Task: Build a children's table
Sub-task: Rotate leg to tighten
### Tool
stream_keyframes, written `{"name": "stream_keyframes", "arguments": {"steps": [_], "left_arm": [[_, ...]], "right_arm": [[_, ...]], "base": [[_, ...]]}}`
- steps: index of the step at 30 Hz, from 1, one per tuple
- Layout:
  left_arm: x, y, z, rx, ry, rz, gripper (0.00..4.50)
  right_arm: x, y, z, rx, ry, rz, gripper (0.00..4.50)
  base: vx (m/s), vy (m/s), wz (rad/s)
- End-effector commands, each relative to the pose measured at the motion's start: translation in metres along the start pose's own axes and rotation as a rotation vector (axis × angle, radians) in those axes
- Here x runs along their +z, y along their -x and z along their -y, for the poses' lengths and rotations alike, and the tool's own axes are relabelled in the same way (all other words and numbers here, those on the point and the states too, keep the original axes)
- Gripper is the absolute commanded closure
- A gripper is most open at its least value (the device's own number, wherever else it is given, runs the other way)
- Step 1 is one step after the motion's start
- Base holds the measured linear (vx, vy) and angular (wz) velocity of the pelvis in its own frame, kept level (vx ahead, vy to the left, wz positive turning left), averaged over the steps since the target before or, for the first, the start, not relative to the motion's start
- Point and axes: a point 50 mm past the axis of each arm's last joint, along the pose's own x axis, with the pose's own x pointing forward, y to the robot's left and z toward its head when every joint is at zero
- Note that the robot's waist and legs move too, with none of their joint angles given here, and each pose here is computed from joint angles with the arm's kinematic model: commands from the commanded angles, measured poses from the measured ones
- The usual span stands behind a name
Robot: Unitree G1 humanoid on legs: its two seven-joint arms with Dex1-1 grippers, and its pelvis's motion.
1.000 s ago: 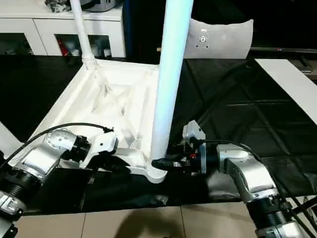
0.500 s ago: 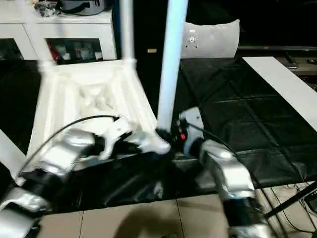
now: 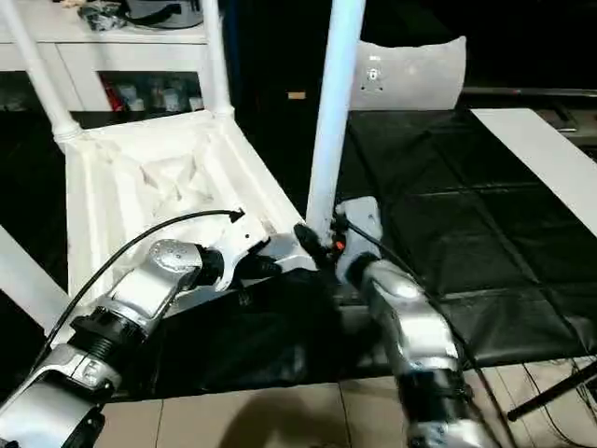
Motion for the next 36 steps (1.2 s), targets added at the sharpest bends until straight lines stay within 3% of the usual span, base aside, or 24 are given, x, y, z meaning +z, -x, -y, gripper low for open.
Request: {"name": "stream_keyframes", "arguments": {"steps": [1,6,11,16,17,24,26,36], "left_arm": [[0.006,0.005,-0.003,-0.009,-0.060,0.039,4.50],[-0.004,0.013,0.002,-0.130,-0.132,0.031,4.50],[-0.012,0.024,0.008,-0.279,-0.228,0.003,4.50],[-0.014,0.031,0.016,-0.405,-0.275,0.001,4.50],[-0.014,0.032,0.018,-0.443,-0.291,-0.001,4.50],[-0.017,0.037,0.024,-0.526,-0.340,-0.028,4.50],[-0.018,0.039,0.023,-0.543,-0.357,-0.038,4.50],[-0.019,0.041,0.022,-0.561,-0.365,-0.047,4.50]], "right_arm": [[0.009,0.003,-0.012,0.157,0.033,0.050,0.92],[0.016,0.023,0.002,0.261,0.100,0.026,0.40],[0.018,0.038,0.011,0.399,0.185,-0.058,0.40],[0.016,0.043,0.009,0.559,0.207,-0.117,0.40],[0.015,0.044,0.009,0.591,0.215,-0.135,0.67],[0.011,0.044,0.009,0.684,0.227,-0.208,1.07],[0.011,0.043,0.009,0.725,0.219,-0.227,1.45],[0.011,0.045,0.008,0.799,0.198,-0.260,2.05]], "base": [[0.000,0.000,0.00],[0.000,0.000,0.00],[0.000,0.000,0.00],[0.000,0.000,0.00],[0.000,0.000,0.00],[0.000,0.000,0.00],[0.000,0.000,0.00],[0.000,0.000,0.00]]}}
